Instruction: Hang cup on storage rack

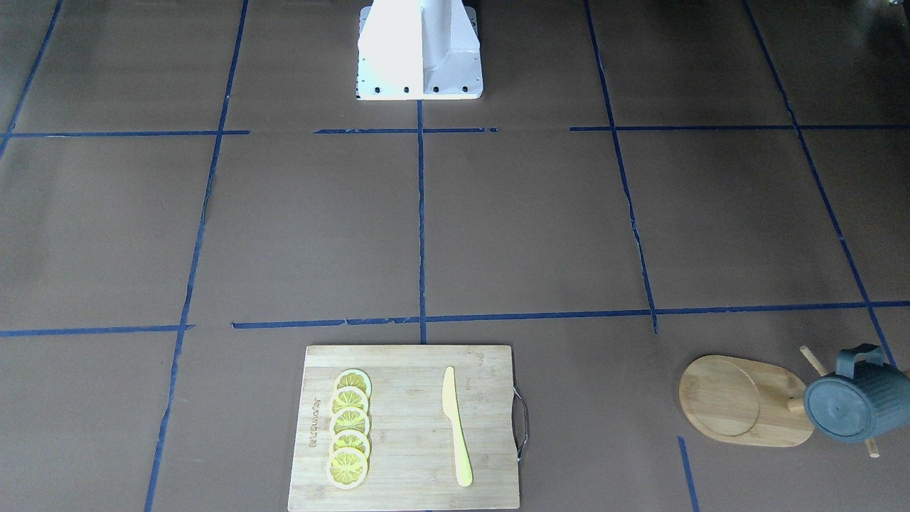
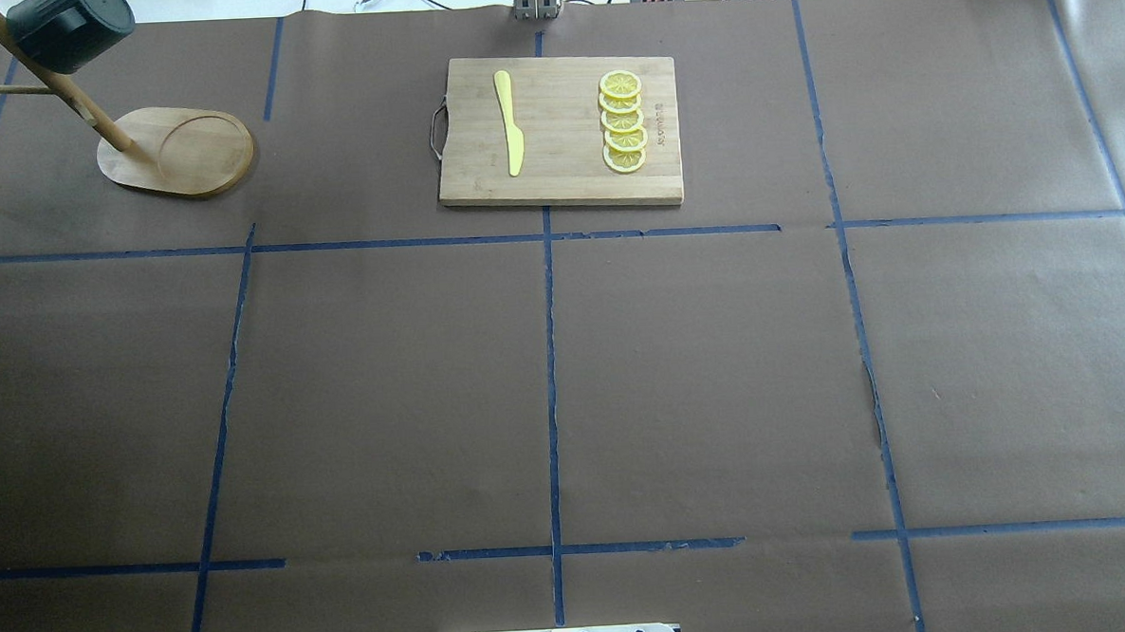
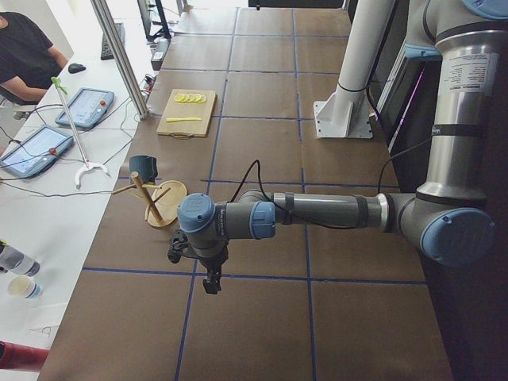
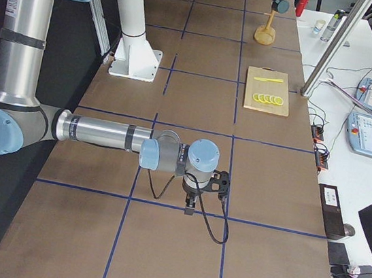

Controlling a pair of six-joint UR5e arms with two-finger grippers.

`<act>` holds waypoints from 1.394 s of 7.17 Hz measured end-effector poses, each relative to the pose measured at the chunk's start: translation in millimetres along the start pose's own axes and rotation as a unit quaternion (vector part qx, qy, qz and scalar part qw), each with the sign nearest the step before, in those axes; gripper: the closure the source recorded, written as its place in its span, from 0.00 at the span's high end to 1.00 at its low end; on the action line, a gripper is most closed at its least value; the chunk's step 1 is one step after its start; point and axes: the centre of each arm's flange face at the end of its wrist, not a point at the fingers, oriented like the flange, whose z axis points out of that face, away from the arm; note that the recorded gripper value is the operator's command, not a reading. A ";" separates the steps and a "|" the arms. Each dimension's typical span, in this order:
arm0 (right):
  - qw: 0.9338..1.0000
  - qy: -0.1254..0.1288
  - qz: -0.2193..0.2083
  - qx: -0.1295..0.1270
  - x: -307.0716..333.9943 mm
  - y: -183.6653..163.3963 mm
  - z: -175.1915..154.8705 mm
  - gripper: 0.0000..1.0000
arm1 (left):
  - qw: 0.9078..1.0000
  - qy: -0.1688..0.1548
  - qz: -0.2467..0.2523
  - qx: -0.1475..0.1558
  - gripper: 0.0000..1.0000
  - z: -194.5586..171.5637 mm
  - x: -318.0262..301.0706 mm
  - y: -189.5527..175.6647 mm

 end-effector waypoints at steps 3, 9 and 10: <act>1.000 0.001 -0.001 0.000 -0.8 -2.5 -1.0 1.00 | 1.000 -0.001 0.009 0.006 1.00 -4.7 4.3 -3.5; 0.999 0.000 -0.045 -0.007 9.0 0.6 -5.8 1.00 | 1.000 -0.001 0.008 0.005 1.00 -3.8 4.3 -0.9; 0.999 -0.001 -0.049 -0.007 10.9 1.5 -6.2 1.00 | 1.000 -0.001 0.008 0.005 1.00 -3.6 4.0 -0.7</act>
